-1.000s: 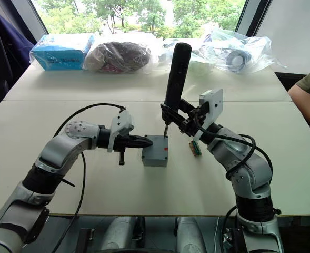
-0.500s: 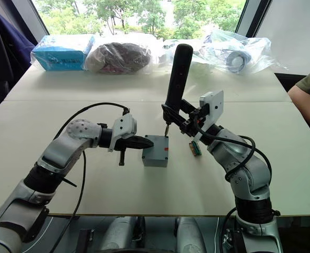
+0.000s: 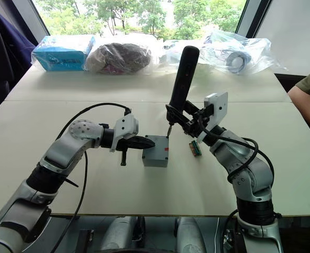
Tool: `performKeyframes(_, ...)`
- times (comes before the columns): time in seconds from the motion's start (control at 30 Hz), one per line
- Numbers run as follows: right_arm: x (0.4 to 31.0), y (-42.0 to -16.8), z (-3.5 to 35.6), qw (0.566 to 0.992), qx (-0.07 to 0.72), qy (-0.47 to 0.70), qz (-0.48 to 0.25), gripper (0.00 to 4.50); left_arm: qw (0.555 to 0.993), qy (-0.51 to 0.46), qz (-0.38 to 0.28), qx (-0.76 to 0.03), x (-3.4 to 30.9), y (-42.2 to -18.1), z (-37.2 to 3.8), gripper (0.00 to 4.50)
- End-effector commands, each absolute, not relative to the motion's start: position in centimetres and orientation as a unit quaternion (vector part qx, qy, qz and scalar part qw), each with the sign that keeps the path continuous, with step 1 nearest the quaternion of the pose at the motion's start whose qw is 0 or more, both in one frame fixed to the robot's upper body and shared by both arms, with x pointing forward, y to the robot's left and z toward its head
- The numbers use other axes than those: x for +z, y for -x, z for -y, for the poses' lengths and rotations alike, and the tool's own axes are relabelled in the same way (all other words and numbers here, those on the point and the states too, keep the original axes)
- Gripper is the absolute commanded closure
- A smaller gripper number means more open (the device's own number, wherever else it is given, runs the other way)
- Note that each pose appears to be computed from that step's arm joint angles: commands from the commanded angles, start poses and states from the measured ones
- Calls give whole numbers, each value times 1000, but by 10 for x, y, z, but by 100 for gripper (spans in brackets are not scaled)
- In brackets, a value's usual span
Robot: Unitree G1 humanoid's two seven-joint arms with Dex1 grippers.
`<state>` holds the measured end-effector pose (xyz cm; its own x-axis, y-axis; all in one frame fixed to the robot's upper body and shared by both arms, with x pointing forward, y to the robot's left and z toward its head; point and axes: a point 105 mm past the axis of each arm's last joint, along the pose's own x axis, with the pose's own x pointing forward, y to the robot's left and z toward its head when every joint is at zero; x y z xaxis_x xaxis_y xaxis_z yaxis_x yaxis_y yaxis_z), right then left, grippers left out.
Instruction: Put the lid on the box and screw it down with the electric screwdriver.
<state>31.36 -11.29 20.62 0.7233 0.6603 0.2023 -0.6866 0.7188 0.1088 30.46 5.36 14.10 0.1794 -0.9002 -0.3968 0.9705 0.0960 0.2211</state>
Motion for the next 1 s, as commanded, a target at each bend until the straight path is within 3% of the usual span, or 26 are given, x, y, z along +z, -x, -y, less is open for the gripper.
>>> performKeyframes(0.03, 223, -309, 118, 922, 362, -86, 109, 269, 733, -222, -109, -634, 129, -304, -57, 450)
performKeyframes(0.43, 190, -301, 96, 915, 399, -14, 60, 269, 732, -231, -122, -629, 120, -305, -61, 450)
performKeyframes(0.67, 141, -311, 110, 938, 346, -6, -17, 269, 737, -229, -136, -622, 111, -308, -68, 450)
performKeyframes(1.0, 123, -319, 106, 940, 335, 32, -62, 269, 740, -216, -141, -621, 107, -310, -67, 450)
